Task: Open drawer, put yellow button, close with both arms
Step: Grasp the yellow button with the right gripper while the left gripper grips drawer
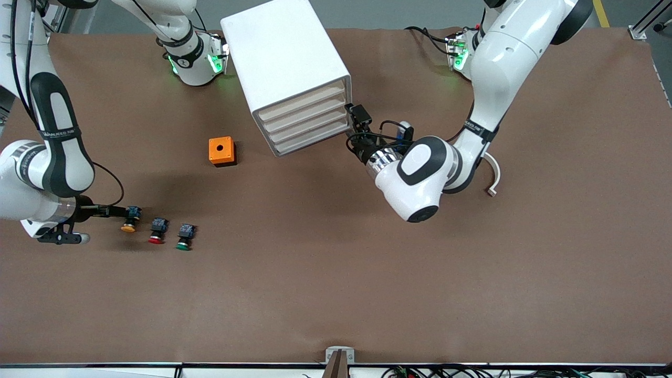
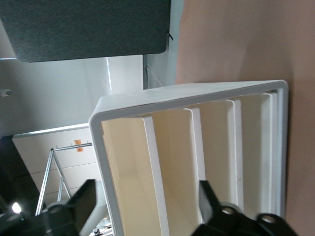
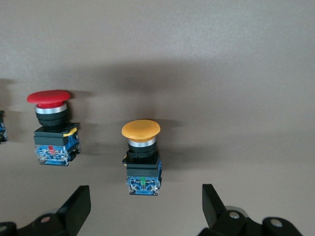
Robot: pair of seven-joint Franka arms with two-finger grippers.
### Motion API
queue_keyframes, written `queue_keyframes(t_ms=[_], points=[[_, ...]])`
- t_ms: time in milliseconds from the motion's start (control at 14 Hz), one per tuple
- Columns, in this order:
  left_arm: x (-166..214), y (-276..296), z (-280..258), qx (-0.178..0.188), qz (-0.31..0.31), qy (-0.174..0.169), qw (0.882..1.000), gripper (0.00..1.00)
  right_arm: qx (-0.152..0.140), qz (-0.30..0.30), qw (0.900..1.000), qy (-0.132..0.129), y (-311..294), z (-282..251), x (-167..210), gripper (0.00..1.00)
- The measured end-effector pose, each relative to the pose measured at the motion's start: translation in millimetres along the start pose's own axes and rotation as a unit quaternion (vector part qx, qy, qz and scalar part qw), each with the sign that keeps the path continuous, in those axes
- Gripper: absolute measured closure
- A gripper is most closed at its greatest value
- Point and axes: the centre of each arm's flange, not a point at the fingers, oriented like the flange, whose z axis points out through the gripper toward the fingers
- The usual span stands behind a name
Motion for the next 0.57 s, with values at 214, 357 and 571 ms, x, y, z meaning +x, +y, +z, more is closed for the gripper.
queue_keyframes(t_ms=[214, 357, 571], points=[[0, 17, 10, 0.021, -0.010, -0.004, 1.000, 0.47, 0.004, 0.001, 1.000, -0.006, 2, 18, 1, 0.00], [1, 27, 16, 0.029, -0.016, -0.002, 0.999, 0.54, 0.011, -0.001, 1.000, -0.013, 3, 33, 1, 0.00], [-5, 28, 35, 0.050, -0.017, -0.001, 0.999, 0.54, 0.015, -0.002, 1.000, -0.019, 4, 44, 1, 0.00]])
